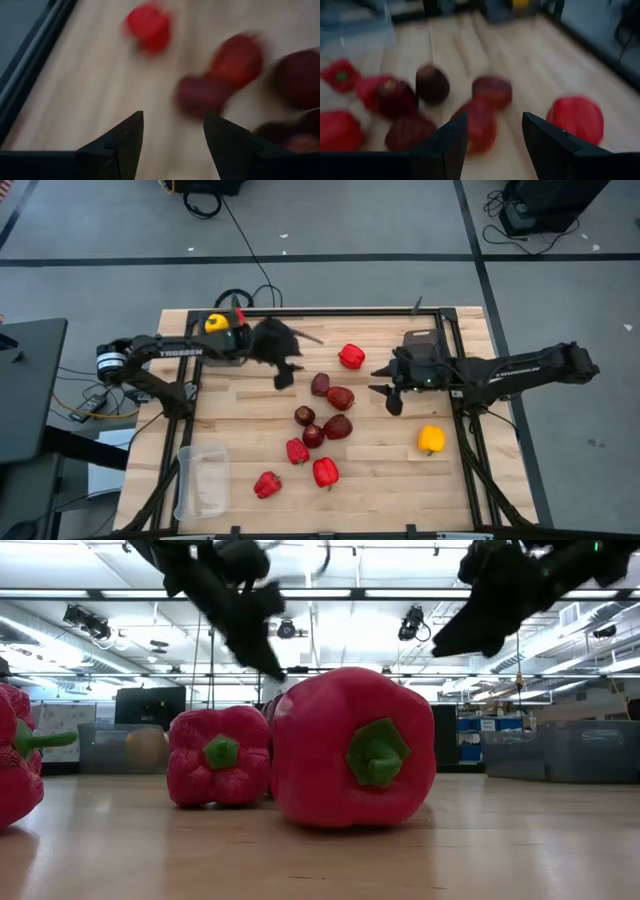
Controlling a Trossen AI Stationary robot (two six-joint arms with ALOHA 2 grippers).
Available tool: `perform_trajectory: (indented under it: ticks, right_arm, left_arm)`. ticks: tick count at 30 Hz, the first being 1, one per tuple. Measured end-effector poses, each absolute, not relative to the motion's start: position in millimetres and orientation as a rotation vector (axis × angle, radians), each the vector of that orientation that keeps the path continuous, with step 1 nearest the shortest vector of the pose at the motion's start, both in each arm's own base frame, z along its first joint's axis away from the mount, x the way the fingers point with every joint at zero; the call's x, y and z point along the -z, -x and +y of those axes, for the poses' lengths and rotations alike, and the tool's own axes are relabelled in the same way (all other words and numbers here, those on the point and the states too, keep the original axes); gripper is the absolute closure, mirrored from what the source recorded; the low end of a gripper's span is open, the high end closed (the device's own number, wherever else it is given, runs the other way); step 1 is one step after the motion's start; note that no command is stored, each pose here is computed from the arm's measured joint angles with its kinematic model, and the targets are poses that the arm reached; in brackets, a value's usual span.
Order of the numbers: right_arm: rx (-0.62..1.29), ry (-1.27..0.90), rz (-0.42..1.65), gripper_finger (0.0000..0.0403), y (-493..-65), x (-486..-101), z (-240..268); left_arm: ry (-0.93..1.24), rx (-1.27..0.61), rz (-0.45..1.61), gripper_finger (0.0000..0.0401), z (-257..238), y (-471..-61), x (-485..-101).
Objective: Sort produce into baskets
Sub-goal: Put the yellow bell pepper into the left black transparent bin
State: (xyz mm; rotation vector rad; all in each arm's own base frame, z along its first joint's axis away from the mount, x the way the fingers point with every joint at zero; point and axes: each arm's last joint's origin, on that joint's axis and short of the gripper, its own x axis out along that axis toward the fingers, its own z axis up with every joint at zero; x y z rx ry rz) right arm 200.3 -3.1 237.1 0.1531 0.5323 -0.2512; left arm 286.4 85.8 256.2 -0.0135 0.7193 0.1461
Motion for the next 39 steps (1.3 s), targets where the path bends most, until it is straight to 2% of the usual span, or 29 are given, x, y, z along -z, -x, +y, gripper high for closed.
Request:
perform_trajectory:
  ticks: [8,14,18,20,24,29,32,39]
  right_arm:
    - [0.162,-0.175,0.84,0.0204,-180,-282,24]
    - [0.086,-0.208,0.982,0.0183,-166,-281,46]
    - [0.276,-0.31,1.051,0.0175,-164,-271,53]
    - [0.299,-0.314,1.144,0.018,-161,-264,58]
    - [0.314,-0.312,1.388,0.0208,-148,-252,68]
    - [0.206,-0.333,1.645,0.027,-139,-242,91]
    - [0.191,-0.329,1.716,0.0312,-138,-236,102]
    - [0.325,-0.307,1.778,0.0388,-139,-220,121]
  left_arm:
    - [-0.171,0.072,0.537,0.0188,14,-326,-252]
    - [-0.22,0.077,0.426,0.0188,-24,-352,-235]
    - [-0.239,0.045,0.381,0.0188,-38,-364,-220]
    - [-0.241,0.04,0.358,0.0188,-43,-369,-215]
    - [-0.227,0.042,0.297,0.0188,-59,-374,-210]
    - [-0.275,0.0,0.288,0.0188,-83,-375,-199]
    - [-0.268,-0.041,0.291,0.0188,-94,-376,-197]
    - [-0.183,-0.064,0.294,0.0188,-105,-375,-195]
